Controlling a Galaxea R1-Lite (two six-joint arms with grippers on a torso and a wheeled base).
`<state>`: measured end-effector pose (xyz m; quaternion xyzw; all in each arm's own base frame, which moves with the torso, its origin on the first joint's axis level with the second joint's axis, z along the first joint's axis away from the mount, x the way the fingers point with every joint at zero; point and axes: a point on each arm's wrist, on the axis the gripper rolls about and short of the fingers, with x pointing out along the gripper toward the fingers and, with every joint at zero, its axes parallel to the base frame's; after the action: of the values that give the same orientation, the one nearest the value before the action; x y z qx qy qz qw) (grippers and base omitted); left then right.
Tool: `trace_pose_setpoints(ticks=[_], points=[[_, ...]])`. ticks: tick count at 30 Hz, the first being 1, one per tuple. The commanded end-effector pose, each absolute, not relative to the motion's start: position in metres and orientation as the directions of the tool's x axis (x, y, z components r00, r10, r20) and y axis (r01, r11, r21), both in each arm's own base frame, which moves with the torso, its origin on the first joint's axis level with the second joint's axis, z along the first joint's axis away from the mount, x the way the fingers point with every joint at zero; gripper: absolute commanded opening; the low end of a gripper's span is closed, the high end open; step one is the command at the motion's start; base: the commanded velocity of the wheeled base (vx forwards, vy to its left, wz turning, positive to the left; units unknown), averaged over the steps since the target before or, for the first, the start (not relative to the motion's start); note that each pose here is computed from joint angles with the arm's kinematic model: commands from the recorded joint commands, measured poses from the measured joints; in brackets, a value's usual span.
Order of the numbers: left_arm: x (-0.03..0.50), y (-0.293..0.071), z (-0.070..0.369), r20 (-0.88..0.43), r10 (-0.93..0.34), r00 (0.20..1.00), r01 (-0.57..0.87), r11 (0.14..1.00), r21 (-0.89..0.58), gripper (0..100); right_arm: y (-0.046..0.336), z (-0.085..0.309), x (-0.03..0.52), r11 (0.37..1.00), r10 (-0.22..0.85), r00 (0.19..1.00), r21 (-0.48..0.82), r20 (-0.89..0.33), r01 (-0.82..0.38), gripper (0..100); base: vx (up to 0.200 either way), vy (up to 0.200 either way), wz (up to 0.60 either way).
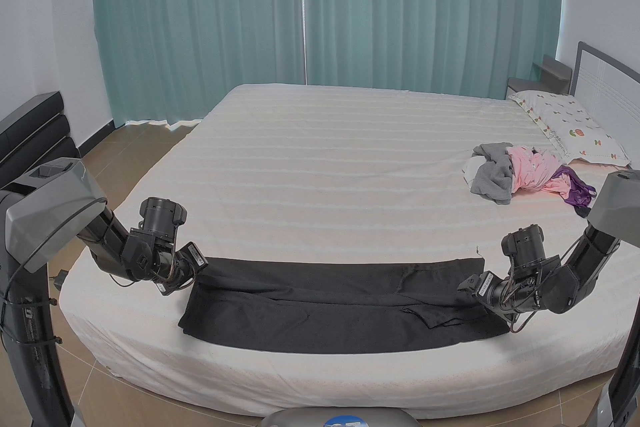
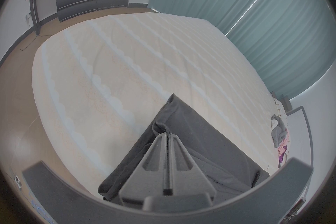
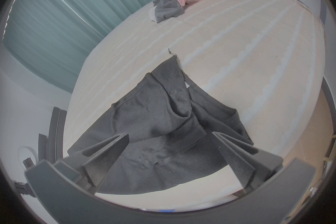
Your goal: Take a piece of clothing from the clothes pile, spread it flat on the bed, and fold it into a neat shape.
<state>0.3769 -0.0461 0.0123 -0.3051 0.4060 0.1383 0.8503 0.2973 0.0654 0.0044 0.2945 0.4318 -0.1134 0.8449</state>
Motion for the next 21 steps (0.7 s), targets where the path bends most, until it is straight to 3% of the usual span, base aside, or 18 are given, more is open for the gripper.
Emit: trace_pose_setpoints(ticks=[1,12,13,21], points=[[0.375,-0.048,0.023,-0.758,-0.017,0.651,-0.469,0.776,-0.421,0,0.068,0.006,0.305,0.786,0.062,0.604,0.412,-0.795,0.461,100,0.000,0.000,0.00],[0.376,-0.047,0.023,-0.759,-0.017,0.651,-0.473,0.773,-0.423,0,0.071,-0.010,0.328,0.767,0.043,0.577,0.397,-0.816,0.504,100,0.000,0.000,0.00],[0.376,-0.047,0.023,-0.759,-0.017,0.651,-0.473,0.773,-0.423,0,0.070,-0.013,0.329,0.768,0.038,0.567,0.388,-0.823,0.510,0,0.000,0.000,0.00],[0.375,-0.046,0.022,-0.760,-0.016,0.650,-0.475,0.772,-0.422,0,0.065,-0.008,0.331,0.759,0.025,0.566,0.384,-0.824,0.525,0,0.000,0.000,0.00]])
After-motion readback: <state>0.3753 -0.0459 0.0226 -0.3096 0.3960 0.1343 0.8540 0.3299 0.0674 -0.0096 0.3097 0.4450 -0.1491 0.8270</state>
